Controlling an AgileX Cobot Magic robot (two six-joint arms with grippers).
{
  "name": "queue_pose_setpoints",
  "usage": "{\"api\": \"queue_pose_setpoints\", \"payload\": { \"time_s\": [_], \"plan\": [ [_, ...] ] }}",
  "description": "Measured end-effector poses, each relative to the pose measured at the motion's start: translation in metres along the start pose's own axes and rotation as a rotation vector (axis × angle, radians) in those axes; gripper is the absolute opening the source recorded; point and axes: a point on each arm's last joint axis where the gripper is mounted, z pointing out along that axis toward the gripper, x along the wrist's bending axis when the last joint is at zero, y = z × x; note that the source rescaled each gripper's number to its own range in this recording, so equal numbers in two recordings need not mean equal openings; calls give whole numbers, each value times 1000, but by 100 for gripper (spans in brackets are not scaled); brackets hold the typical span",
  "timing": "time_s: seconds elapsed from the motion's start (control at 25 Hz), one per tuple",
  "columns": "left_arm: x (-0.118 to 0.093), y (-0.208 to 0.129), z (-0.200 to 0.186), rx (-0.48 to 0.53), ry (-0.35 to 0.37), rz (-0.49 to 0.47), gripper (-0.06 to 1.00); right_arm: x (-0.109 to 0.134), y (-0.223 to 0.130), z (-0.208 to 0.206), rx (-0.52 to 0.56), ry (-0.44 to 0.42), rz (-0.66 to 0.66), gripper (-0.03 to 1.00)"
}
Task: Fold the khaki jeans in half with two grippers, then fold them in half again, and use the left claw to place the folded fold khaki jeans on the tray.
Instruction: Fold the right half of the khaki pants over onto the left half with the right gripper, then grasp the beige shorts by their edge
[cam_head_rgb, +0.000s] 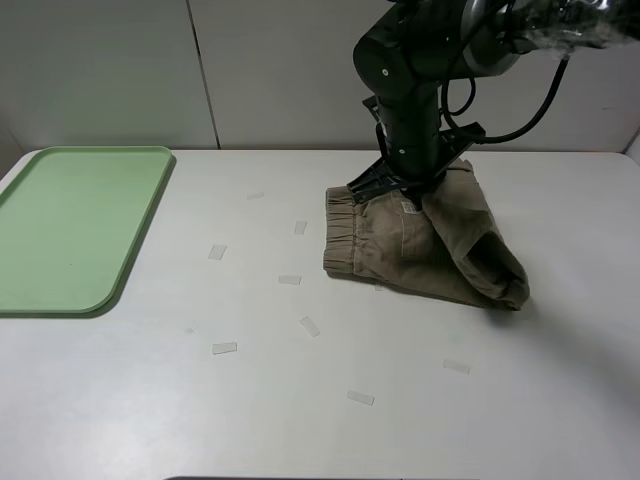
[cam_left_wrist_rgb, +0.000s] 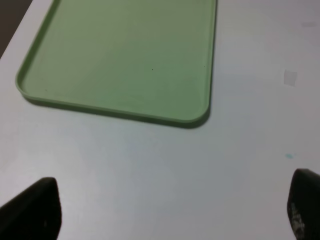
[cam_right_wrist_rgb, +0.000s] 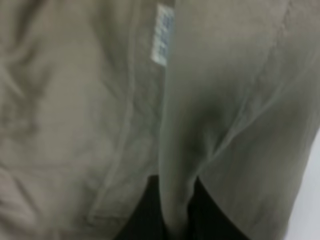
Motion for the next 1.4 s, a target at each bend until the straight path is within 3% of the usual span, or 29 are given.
{"api": "queue_pose_setpoints", "payload": {
  "time_s": [0.12,0.2,0.28,0.32,0.36,0.4,0.48,0.68,0.96,1.2,1.4],
  "plan": [
    [0,0,0,0,0,0,89,3,1,-1,-10,23,26,4],
    [0,0,0,0,0,0,89,4,0,-1,-7,29,46,12],
    [0,0,0,0,0,0,89,6,0,-2,-2,57,72,41],
    [0,0,0,0,0,0,89,8,0,-2,-1,86,91,64],
    [0,0,0,0,0,0,89,11,0,-3,3,113,113,79],
    [0,0,0,0,0,0,89,13,0,-5,10,147,140,88],
    [0,0,0,0,0,0,89,16,4,-12,10,201,178,96],
    [0,0,0,0,0,0,89,14,19,-36,-47,250,204,100],
    [0,0,0,0,0,0,89,-2,17,-71,-10,223,45,100],
    [0,0,0,0,0,0,89,-17,-3,-118,-64,344,-50,100],
    [0,0,0,1,0,0,89,-36,-42,-151,-92,427,-133,100]
  ]
}}
